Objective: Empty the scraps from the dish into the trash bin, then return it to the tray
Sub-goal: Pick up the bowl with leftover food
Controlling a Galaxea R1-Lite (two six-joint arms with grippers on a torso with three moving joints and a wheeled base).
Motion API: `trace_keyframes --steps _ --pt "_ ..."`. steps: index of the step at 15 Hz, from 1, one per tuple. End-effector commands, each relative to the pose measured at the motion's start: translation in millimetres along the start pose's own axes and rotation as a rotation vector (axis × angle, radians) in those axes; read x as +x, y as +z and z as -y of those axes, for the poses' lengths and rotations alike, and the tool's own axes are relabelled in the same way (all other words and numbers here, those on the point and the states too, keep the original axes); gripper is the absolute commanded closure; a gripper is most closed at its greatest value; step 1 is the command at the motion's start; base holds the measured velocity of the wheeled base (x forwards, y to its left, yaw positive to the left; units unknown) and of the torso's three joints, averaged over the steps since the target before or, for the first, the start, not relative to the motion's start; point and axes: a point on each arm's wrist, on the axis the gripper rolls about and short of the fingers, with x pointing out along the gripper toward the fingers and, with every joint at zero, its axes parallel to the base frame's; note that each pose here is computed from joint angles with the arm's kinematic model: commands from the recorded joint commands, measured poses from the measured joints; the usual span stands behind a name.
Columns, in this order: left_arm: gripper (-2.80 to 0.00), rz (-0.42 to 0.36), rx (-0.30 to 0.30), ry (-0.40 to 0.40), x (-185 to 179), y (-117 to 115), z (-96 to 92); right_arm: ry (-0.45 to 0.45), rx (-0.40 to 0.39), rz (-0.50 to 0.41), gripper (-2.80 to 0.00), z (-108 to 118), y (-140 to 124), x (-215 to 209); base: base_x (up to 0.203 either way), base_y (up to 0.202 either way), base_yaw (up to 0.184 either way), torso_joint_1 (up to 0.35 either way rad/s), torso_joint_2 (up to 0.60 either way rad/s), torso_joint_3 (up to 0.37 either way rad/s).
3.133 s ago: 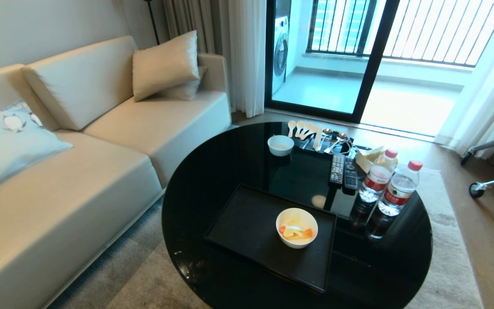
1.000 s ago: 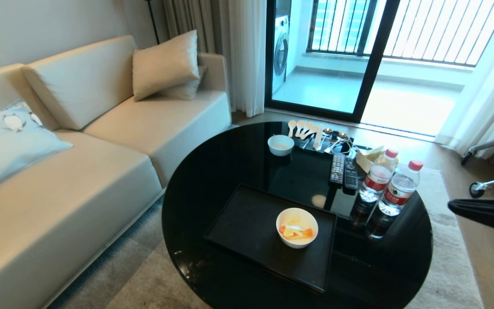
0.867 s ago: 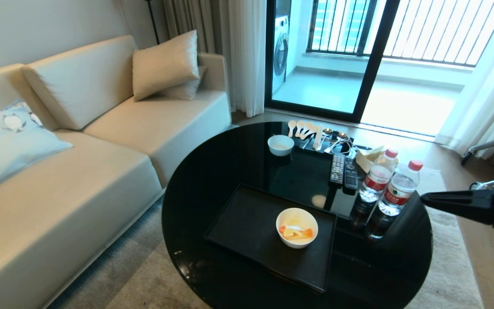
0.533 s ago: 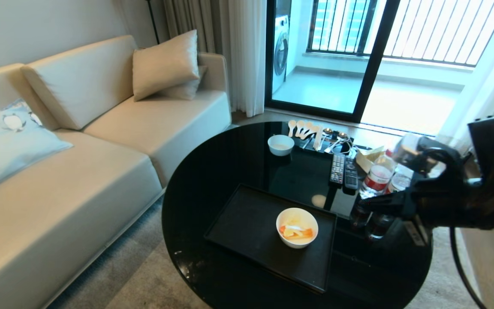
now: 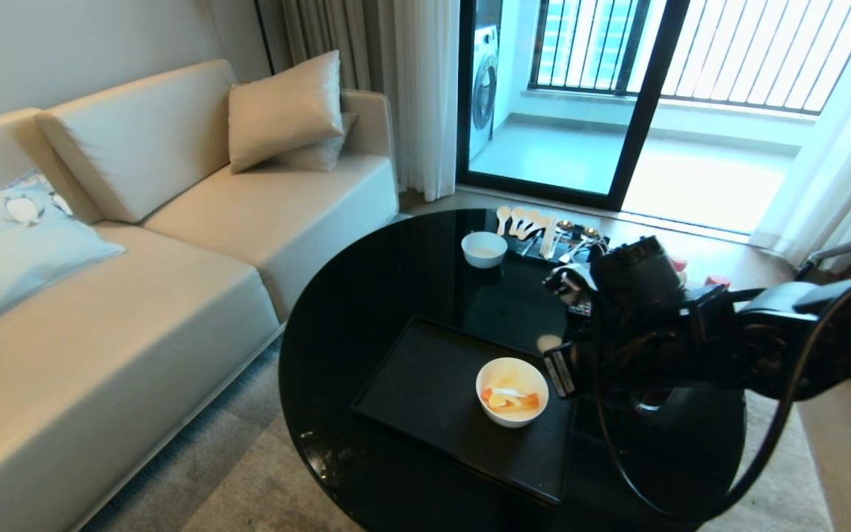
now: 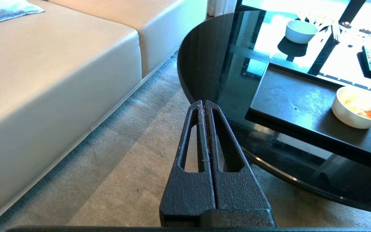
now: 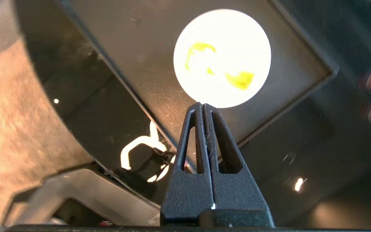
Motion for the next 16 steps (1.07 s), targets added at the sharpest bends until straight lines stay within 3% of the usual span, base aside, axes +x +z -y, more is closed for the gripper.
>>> trace_keyframes --steps 1,3,6,7,11,16 --pt "0.00 0.001 -0.001 0.001 0 0 0.0 -0.023 0.095 -0.090 0.00 -8 6 27 0.000 0.000 0.000 0.000 0.00 0.000" --pt "0.00 0.001 -0.001 0.001 0 0 0.0 -0.040 0.171 -0.139 0.00 -11 16 38 0.000 0.000 0.000 0.000 0.00 0.000" --pt "0.00 0.001 -0.001 0.001 0 0 0.0 -0.093 0.221 -0.235 0.00 -12 17 51 0.000 0.000 0.000 0.000 0.00 0.000" --pt "0.00 0.001 -0.001 0.001 0 0 0.0 -0.099 0.222 -0.254 -2.80 -11 16 51 0.000 0.000 0.000 0.000 0.00 0.000" --pt "0.00 0.001 -0.001 0.001 0 0 0.0 -0.171 0.223 -0.279 -2.80 -4 7 68 0.000 0.000 0.000 0.000 0.00 0.000" --pt "0.00 0.001 -0.001 0.001 0 0 0.0 -0.246 0.265 -0.321 -2.80 23 -4 91 0.000 0.000 0.000 0.000 0.00 0.000"
